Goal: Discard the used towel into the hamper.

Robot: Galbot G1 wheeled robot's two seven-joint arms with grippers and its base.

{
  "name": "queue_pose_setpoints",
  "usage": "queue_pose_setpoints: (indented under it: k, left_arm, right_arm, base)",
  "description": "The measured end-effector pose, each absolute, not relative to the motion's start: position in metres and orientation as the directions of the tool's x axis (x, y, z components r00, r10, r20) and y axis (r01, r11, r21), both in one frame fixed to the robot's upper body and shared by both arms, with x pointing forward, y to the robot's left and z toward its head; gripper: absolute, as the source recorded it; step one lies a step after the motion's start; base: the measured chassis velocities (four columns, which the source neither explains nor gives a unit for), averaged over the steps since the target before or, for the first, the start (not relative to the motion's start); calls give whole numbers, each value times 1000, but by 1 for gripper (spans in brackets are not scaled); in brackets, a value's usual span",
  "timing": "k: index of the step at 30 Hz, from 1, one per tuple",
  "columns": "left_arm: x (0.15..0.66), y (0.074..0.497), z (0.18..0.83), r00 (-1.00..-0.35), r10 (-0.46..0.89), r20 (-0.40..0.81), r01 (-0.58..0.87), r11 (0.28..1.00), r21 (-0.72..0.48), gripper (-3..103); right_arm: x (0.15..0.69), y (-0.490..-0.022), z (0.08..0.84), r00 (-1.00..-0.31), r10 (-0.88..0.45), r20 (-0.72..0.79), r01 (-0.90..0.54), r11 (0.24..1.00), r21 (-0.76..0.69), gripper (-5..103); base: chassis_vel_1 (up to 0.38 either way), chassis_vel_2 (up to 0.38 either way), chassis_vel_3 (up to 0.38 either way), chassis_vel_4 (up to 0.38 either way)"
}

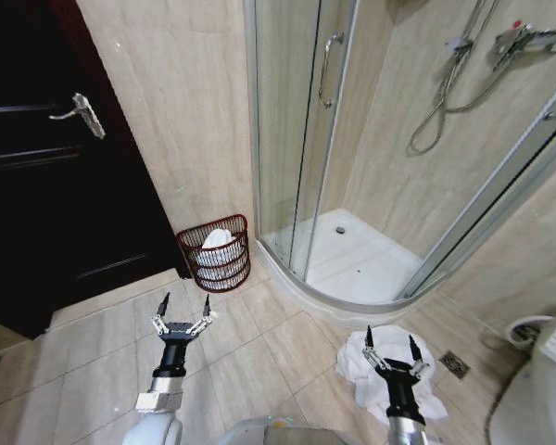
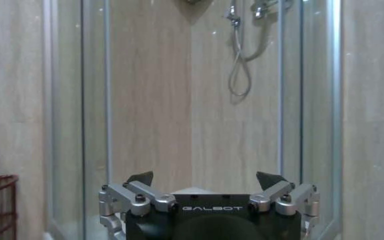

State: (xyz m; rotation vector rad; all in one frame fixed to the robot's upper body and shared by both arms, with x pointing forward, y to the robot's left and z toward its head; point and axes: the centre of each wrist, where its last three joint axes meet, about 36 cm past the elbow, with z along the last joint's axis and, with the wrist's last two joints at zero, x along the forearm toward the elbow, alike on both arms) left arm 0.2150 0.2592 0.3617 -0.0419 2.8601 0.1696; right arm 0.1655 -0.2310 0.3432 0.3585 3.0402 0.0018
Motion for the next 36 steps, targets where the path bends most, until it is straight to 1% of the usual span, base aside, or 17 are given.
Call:
queue_pose_setpoints:
  k: [5, 10, 13, 22, 36]
  left_arm:
    - [216, 265, 356, -965, -7, -260, -34, 995, 98, 100]
    - [217, 268, 355, -971, -10, -241, -24, 998, 53, 100]
    - [220, 270, 359, -970, -3, -243, -15, 999, 46, 100]
    - [224, 269, 365, -969, 36, -246, 27, 999, 39, 100]
    - [225, 270, 365, -969, 45, -243, 37, 999, 37, 100]
  right_arm:
    - [166, -240, 331, -962, 242, -129, 243, 970, 4, 100]
    - [167, -241, 331, -964, 227, -137, 228, 974, 9, 100]
    - [170, -240, 336, -966, 218, -139, 219, 976, 12, 100]
    - [171, -242, 339, -966, 222, -135, 222, 975, 17, 100]
    - [169, -242, 337, -966, 223, -131, 223, 975, 10, 100]
  base:
    - [0, 0, 0, 0]
    - [0, 0, 0, 0]
    - [0, 0, 0, 0]
    - [0, 0, 0, 0]
    - [0, 0, 0, 0]
